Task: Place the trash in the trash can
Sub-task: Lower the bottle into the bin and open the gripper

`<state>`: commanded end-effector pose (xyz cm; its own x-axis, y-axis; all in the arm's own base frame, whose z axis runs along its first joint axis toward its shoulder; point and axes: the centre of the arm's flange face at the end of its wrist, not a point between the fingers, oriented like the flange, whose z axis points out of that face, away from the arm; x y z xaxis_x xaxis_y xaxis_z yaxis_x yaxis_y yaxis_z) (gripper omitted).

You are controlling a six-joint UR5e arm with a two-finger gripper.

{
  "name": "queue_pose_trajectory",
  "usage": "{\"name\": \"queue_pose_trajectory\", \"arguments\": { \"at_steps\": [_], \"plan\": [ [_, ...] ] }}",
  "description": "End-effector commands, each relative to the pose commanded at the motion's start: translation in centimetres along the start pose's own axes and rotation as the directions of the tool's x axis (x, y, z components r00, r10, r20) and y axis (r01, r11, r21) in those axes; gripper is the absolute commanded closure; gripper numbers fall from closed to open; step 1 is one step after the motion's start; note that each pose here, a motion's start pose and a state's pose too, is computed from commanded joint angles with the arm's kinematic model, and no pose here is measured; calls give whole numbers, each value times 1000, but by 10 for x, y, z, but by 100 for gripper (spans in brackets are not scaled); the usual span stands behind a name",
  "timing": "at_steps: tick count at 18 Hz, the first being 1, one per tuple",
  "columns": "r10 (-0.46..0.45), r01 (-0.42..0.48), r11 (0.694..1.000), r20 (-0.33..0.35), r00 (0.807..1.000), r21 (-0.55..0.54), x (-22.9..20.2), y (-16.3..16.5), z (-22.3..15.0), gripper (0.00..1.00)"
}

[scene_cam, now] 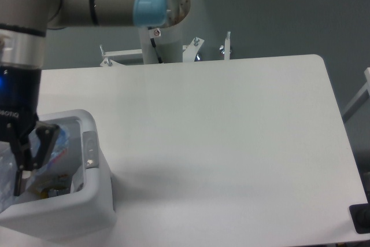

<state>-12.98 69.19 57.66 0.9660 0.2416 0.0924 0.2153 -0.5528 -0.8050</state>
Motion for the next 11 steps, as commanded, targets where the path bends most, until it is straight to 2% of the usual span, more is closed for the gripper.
{"name": "queue_pose_trajectory", "arguments": {
  "at_steps": [3,4,7,9,11],
  "plan": [
    [-2,2,1000,27,1000,-1,-8,1,-6,0],
    [-16,16,1000,51,999,0,-25,0,-5,0],
    [-79,78,997,146,986,11,-104,-3,-12,0],
    [-106,104,994,188,976,19,-141,-5,-18,0],
    [-62,67,998,249,966,-9,-189,1,-28,0]
  ]
}}
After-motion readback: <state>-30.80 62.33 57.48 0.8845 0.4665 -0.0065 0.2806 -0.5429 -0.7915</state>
